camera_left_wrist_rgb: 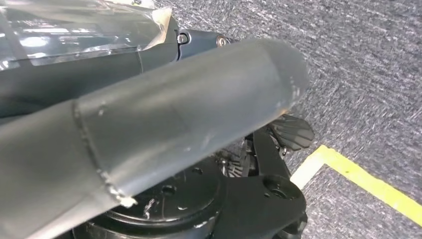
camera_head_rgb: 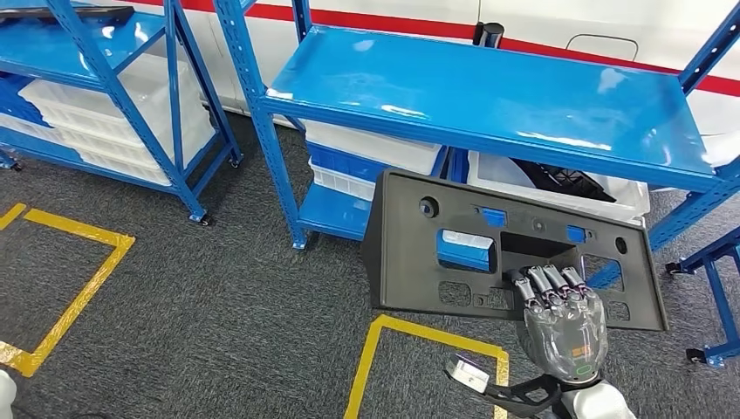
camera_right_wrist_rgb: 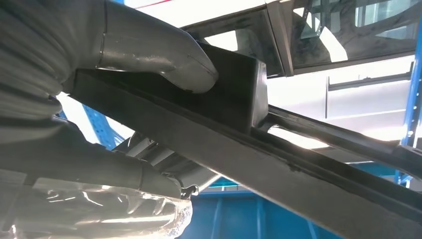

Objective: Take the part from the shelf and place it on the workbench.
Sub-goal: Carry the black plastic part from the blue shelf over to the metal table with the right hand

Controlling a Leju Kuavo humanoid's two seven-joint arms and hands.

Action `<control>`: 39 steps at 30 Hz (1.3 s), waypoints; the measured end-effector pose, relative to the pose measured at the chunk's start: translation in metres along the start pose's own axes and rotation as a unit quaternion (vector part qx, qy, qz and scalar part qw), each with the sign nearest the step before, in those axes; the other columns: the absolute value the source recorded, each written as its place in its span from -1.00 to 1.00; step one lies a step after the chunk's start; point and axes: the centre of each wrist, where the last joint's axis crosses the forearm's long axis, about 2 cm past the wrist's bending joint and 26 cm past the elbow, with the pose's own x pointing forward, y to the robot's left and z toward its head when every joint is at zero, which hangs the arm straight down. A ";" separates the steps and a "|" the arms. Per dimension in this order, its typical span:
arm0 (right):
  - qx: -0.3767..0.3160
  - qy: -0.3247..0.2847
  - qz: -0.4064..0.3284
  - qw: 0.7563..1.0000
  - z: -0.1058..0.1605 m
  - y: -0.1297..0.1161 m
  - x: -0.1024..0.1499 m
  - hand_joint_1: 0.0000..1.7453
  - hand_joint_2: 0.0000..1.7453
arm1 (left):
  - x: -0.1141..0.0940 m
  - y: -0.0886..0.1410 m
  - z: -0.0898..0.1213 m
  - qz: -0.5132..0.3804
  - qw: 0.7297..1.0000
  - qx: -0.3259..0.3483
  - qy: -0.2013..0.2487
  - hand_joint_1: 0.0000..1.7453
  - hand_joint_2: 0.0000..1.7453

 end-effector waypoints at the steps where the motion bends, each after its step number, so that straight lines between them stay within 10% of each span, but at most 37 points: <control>1: 0.001 -0.002 -0.001 1.000 0.001 0.000 0.000 1.00 1.00 | 0.000 0.000 0.000 0.000 1.000 0.000 0.000 -1.00 -1.00; 39: 0.017 0.024 0.002 1.000 0.013 -0.001 0.001 1.00 1.00 | 0.001 0.001 0.000 -0.007 1.000 -0.004 -0.007 -1.00 -1.00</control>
